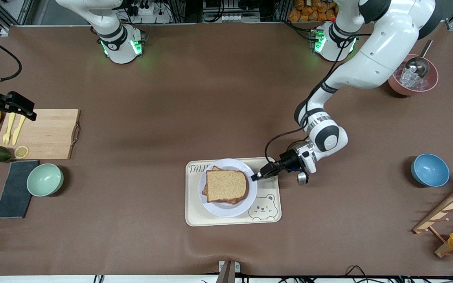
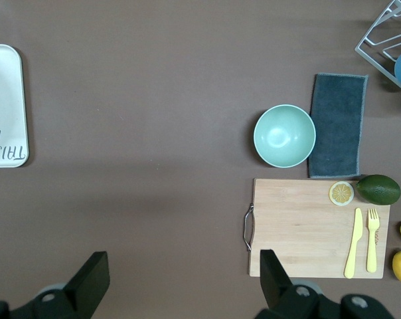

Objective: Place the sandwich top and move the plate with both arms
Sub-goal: 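Slide the plate with the left gripper onto the bear tray, then open the left gripper and release the plate rim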

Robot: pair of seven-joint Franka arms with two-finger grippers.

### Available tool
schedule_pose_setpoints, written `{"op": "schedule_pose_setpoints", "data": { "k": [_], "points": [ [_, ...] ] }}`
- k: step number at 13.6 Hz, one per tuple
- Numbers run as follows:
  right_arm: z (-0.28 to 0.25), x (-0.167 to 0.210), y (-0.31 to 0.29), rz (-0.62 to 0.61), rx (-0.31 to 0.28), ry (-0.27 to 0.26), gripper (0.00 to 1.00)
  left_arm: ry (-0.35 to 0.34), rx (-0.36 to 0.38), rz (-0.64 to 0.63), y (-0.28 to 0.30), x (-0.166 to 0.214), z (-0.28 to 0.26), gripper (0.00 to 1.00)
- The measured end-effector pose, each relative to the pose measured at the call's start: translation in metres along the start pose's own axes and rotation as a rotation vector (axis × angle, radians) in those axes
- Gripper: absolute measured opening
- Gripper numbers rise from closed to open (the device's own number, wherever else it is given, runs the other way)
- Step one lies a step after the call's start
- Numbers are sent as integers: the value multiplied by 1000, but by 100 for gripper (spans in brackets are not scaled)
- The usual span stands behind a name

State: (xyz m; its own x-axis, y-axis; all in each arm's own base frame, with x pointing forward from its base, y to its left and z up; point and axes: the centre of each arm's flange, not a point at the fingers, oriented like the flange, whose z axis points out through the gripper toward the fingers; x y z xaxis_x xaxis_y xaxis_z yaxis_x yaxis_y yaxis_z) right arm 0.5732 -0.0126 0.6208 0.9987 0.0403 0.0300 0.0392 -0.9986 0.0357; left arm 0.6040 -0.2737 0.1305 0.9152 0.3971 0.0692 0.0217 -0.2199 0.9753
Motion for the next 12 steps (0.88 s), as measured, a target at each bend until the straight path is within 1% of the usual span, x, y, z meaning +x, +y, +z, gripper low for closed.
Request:
{"op": "schedule_pose_setpoints", "data": {
  "k": [3,7,8,9,10,12],
  "points": [
    [2,1,0,0,0,-5,100,21,20,-7,-19,11,-7,5],
    [5,2,1,3,0,-10,100,13,33,-22,-33,4,-6,5],
    [5,2,1,3,0,-10,100,13,34,-22,-33,4,-5,9],
    [5,2,1,3,0,-10,100,13,34,-21,-33,4,-5,10],
    [5,2,1,3,0,-10,100,13,35,-21,-33,4,-6,16],
    [5,2,2,4,0,-10,100,18,47,-19,-34,5,-7,39]
  ]
}}
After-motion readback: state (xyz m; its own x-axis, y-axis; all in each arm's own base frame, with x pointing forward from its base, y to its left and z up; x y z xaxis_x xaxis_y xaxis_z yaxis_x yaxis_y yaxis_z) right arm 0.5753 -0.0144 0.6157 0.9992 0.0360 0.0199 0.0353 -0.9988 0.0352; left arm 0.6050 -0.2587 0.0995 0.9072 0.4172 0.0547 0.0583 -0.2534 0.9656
